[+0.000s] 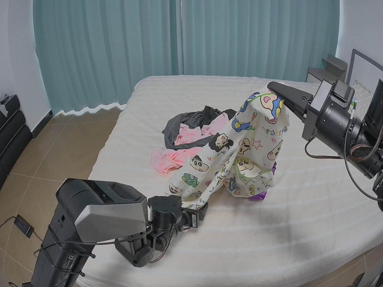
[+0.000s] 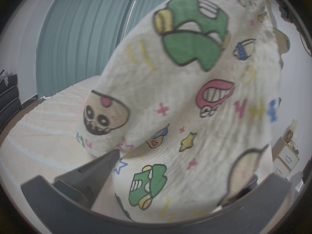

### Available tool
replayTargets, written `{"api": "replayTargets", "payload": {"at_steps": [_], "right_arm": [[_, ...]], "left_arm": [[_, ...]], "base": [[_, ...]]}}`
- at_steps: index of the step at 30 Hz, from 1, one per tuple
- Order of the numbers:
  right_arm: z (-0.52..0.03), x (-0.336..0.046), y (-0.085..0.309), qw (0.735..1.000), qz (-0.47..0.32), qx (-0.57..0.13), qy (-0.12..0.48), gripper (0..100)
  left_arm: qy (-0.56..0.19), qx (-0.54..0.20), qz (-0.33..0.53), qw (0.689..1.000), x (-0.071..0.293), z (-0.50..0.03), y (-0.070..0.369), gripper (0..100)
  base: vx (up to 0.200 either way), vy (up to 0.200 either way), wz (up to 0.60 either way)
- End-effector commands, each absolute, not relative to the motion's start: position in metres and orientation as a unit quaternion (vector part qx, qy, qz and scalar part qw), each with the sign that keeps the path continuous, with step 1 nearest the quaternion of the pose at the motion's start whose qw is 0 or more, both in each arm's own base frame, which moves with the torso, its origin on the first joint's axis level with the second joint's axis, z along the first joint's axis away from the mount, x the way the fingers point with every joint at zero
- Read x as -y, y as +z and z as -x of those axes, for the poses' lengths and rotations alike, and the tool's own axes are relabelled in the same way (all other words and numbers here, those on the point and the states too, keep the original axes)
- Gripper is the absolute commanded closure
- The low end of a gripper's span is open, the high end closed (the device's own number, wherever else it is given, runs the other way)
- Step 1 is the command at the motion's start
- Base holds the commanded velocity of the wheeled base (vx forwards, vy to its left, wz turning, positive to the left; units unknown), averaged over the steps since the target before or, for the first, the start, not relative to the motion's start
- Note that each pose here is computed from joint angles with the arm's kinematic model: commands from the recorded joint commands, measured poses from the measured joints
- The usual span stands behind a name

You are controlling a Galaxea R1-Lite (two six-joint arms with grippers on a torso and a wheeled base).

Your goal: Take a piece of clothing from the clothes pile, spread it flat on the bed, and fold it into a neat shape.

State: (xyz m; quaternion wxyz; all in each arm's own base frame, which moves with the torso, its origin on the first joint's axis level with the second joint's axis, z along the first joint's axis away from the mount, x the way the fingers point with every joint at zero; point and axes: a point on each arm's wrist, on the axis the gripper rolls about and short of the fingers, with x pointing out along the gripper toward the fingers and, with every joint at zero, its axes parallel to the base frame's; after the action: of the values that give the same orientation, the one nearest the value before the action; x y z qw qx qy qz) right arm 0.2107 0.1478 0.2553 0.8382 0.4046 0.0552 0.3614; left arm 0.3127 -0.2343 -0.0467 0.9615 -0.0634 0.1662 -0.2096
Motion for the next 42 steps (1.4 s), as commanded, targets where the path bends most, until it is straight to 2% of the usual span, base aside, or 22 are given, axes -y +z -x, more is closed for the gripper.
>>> {"api": "replayTargets", "payload": {"at_steps": [1, 7, 10, 11, 16, 19, 23, 27, 28, 30, 32, 36, 42], "right_arm": [[-0.209, -0.145, 0.256, 0.839, -0.405, -0.052, 0.359, 100], [-0.213, -0.133, 0.237, 0.851, -0.407, -0.073, 0.325, 100], [-0.212, -0.122, 0.21, 0.856, -0.417, -0.115, 0.284, 100], [-0.212, -0.121, 0.208, 0.856, -0.418, -0.117, 0.281, 100], [-0.221, -0.118, 0.17, 0.853, -0.445, -0.177, 0.21, 100], [-0.232, -0.12, 0.156, 0.853, -0.455, -0.191, 0.17, 100], [-0.246, -0.124, 0.148, 0.861, -0.456, -0.183, 0.131, 100], [-0.248, -0.124, 0.175, 0.862, -0.47, -0.131, 0.141, 100], [-0.248, -0.124, 0.175, 0.862, -0.47, -0.131, 0.141, 100], [-0.23, -0.118, 0.217, 0.852, -0.486, -0.069, 0.182, 100], [-0.212, -0.115, 0.239, 0.842, -0.493, -0.045, 0.214, 100], [-0.188, -0.115, 0.238, 0.837, -0.489, -0.069, 0.235, 100], [-0.162, -0.099, 0.194, 0.833, -0.466, -0.159, 0.251, 100]], "left_arm": [[-0.201, -0.173, 0.064, 0.962, 0.233, -0.32, -0.062, 100], [-0.197, -0.18, 0.121, 0.956, 0.225, -0.306, -0.034, 100], [-0.193, -0.159, 0.191, 0.949, 0.213, -0.291, 0.009, 100], [-0.192, -0.159, 0.194, 0.949, 0.212, -0.291, 0.01, 100], [-0.205, -0.116, 0.243, 0.941, 0.191, -0.26, 0.071, 100], [-0.215, -0.076, 0.259, 0.938, 0.183, -0.249, 0.106, 100], [-0.209, -0.061, 0.263, 0.94, 0.17, -0.233, 0.15, 100], [-0.188, -0.034, 0.274, 0.943, 0.16, -0.223, 0.197, 100], [-0.188, -0.034, 0.274, 0.943, 0.16, -0.223, 0.197, 100], [-0.172, -0.001, 0.284, 0.943, 0.153, -0.218, 0.226, 100], [-0.172, 0.013, 0.29, 0.941, 0.15, -0.213, 0.236, 100], [-0.168, 0.006, 0.289, 0.942, 0.147, -0.209, 0.231, 100], [-0.148, -0.075, 0.253, 0.953, 0.14, -0.198, 0.18, 100]], "base": [[0.0, 0.0, 0.0], [0.0, 0.0, 0.0], [0.0, 0.0, 0.0], [0.0, 0.0, 0.0], [0.0, 0.0, 0.0], [0.0, 0.0, 0.0], [0.0, 0.0, 0.0], [0.0, 0.0, 0.0], [0.0, 0.0, 0.0], [0.0, 0.0, 0.0], [0.0, 0.0, 0.0], [0.0, 0.0, 0.0], [0.0, 0.0, 0.0]]}}
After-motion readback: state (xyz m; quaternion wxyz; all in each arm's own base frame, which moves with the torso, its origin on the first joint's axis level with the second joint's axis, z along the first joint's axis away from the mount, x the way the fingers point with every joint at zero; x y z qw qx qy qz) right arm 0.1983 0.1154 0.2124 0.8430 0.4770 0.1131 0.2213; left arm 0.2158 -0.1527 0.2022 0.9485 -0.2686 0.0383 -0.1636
